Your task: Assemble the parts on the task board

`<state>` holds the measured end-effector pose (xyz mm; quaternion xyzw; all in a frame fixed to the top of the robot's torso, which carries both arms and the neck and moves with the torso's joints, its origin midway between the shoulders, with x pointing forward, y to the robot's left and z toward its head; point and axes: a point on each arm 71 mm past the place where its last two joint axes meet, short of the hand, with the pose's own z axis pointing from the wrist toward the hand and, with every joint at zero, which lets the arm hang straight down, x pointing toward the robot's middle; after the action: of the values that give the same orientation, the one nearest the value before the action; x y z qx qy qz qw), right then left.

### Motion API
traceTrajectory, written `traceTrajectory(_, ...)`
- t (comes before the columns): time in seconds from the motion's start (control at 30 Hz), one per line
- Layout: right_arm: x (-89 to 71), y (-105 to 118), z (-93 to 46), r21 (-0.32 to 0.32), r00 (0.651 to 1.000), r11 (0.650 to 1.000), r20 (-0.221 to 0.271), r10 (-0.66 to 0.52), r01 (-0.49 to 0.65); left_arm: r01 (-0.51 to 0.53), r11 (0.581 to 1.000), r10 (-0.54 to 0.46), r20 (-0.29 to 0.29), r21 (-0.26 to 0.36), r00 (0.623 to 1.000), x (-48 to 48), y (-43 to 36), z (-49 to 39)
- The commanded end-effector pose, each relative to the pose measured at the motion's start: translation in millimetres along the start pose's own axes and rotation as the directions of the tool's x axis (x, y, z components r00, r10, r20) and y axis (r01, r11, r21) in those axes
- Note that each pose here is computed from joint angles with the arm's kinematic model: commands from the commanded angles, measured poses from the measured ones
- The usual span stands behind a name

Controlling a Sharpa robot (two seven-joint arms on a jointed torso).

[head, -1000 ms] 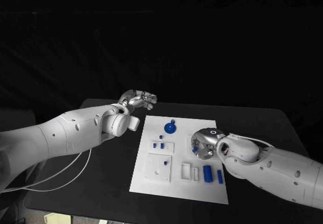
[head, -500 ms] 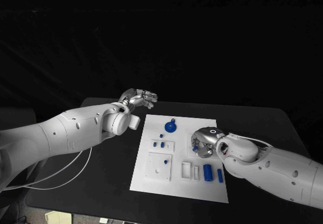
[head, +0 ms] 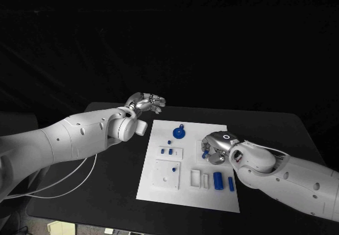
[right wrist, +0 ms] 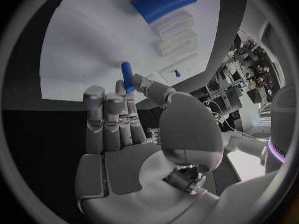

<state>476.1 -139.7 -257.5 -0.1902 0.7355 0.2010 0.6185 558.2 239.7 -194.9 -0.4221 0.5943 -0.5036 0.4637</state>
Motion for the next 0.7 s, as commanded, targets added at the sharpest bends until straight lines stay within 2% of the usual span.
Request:
traceTrajectory(0.03,-20.5,4,-1.2,-0.014,0.997,1.0,0.075,0.023,-0.022,0.011,1.0,-0.01,-0.017,0.012,1.0,3.1,-2.0,0.6)
traceTrajectory(0.2,-38.9,8,-5.7,-0.03,0.991,0.997,0.113,0.07,-0.067,0.01,1.0,-0.01,-0.014,0.012,1.0,2.4,-1.8,0.7)
traceTrajectory(0.3,-41.5,17,-6.1,-0.054,0.989,0.995,0.115,0.093,-0.088,0.01,1.0,-0.009,-0.014,0.013,1.0,2.6,-1.8,1.0)
traceTrajectory(0.47,-43.5,47,3.2,-0.124,0.987,0.986,0.106,0.124,-0.111,0.01,1.0,-0.01,-0.015,0.013,1.0,4.2,-2.0,2.1)
traceTrajectory(0.57,-37.6,67,8.3,-0.165,0.988,0.98,0.087,0.129,-0.114,0.01,1.0,-0.01,-0.019,0.013,1.0,6.2,-2.2,3.1)
traceTrajectory(0.7,-21.7,94,13.5,-0.213,0.991,0.971,0.054,0.125,-0.111,0.012,1.0,-0.012,-0.026,0.014,1.0,9.8,-2.6,4.1)
